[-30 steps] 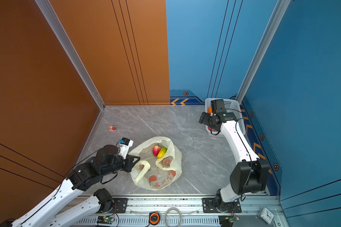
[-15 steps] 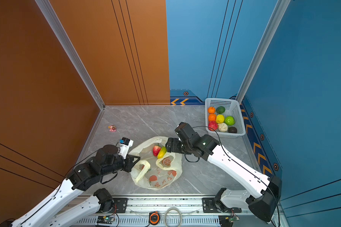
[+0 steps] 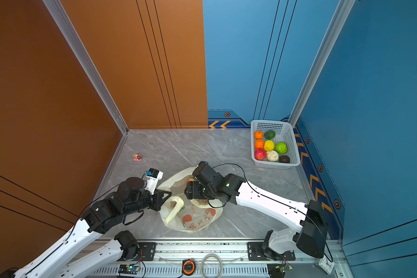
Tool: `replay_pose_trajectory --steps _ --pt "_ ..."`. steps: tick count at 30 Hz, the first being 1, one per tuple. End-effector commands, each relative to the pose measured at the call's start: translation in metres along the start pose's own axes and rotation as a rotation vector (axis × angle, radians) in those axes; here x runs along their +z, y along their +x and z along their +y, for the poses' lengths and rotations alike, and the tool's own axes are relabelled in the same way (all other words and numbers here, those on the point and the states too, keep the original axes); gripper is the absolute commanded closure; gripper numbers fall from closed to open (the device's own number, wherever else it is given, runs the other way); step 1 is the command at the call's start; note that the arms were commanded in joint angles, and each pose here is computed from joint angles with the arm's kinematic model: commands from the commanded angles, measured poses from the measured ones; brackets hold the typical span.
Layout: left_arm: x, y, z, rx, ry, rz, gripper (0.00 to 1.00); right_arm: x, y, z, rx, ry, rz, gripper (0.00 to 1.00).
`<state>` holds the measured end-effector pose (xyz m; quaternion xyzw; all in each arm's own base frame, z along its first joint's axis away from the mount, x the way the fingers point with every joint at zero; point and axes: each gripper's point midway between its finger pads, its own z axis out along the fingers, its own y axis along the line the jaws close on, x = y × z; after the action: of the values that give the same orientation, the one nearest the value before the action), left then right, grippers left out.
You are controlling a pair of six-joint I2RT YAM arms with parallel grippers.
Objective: Untie the knot of the plastic bag and take out the fruit
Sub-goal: 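Move the right gripper back from the basket into the bag opening, then reach the right gripper down into the bag toward the remaining fruit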
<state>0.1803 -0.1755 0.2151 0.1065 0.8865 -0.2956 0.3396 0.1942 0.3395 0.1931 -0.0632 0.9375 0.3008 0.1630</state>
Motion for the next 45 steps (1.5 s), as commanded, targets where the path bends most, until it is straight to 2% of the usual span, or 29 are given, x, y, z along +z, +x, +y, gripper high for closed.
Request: replay_pose_trajectory --steps 1,7,13,23,30,36,41,45 --pt "-0.003 -0.004 -0.005 0.022 0.025 -0.015 1.0 0.015 -0.002 0.005 -0.045 0.004 0.01 0.27" --pt "-0.006 -0.005 -0.005 0.021 0.023 -0.022 1.0 0.04 -0.001 0.009 -0.116 0.02 -0.031 0.3" --pt "-0.006 -0.006 -0.004 0.022 0.018 -0.023 1.0 0.056 0.018 0.015 -0.229 0.028 -0.058 0.3" --pt "-0.008 -0.008 -0.002 0.02 0.013 -0.024 1.0 0.063 0.068 -0.014 -0.306 0.066 0.051 0.31" --pt "-0.007 -0.006 -0.002 0.013 0.021 -0.014 1.0 0.074 0.088 0.002 -0.357 -0.01 0.154 0.31" --pt "-0.01 -0.006 -0.004 0.012 0.036 -0.021 1.0 0.099 0.077 0.016 -0.309 -0.07 0.182 0.3" --pt "-0.009 -0.001 -0.005 0.005 0.056 -0.007 1.0 0.11 0.043 0.025 -0.229 -0.113 0.11 0.3" --pt "-0.008 0.006 -0.005 0.003 0.067 0.007 1.0 0.116 0.016 0.01 -0.14 -0.053 0.025 0.3"
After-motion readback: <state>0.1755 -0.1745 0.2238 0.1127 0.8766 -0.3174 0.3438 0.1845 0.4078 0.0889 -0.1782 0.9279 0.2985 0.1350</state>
